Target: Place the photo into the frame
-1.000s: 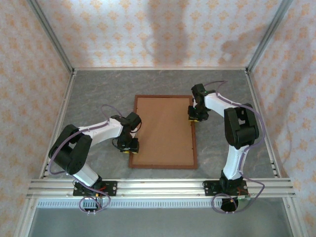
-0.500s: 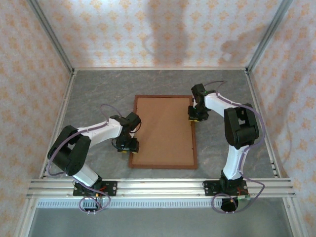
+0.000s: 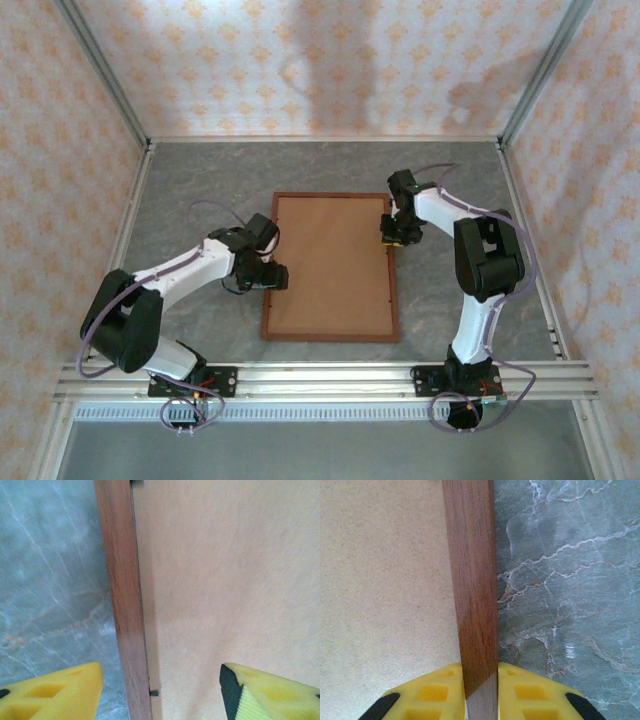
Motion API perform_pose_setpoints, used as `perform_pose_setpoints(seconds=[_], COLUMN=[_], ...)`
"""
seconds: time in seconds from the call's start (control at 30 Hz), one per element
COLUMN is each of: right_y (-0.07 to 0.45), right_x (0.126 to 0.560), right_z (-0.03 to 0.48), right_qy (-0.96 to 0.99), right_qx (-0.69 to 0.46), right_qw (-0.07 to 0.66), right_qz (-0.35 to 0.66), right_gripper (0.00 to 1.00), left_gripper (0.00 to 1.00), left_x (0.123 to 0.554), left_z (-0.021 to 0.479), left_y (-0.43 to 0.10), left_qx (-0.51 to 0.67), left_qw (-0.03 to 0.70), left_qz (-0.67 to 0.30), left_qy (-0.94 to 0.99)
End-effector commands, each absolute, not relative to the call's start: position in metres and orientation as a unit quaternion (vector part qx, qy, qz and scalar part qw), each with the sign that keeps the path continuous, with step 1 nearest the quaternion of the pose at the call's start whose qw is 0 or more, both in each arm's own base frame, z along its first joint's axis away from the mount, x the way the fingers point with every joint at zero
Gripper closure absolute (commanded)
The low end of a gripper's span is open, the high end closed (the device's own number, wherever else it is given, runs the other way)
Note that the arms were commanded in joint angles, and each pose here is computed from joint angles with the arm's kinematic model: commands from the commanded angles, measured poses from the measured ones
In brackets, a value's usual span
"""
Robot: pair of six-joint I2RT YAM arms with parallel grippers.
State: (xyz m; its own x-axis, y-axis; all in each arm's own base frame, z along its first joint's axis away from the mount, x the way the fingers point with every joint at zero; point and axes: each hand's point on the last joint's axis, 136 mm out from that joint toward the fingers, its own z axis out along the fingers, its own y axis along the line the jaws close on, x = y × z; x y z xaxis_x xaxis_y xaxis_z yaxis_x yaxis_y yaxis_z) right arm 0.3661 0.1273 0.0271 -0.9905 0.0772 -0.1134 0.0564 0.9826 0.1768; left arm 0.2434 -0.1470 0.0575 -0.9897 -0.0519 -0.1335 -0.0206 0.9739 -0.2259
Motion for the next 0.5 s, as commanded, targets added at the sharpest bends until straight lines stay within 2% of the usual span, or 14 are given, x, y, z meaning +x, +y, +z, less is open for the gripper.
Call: perform_pose_setpoints(seconds=[0.0,0.1,0.2,0.47], right_y=[0.131,0.135,0.133,0.127], right_x=[0.362,0.367,0.373,0.382], right_z=[0.001,0.013,0.026,0.041], right_qy=[0.995,0.993,0.989,0.972], right_qx=[0.030,0.036,0.054,0.127], right_qw=[0.037,0.054,0.077,0.115], right_qz=[0.083,0.097,0.111,0.163], right_gripper=[0.81,0.79,0.70,0.40], left_gripper=[0.33,0.31,0.30,0.28], left_x=[0.266,0.284,0.303,0.333], left_z=[0.071,0.070,0.063,0.033], left_y=[-0.139,-0.130,-0.134,-0.157], left_qx=[-0.041,-0.086,-0.120,-0.155], left_qw=[0.111,0.128,0.141,0.133], left_qz=[-0.127,-0.148,-0.185,-0.243], left_qy=[0.985,0.977,0.965,0.948])
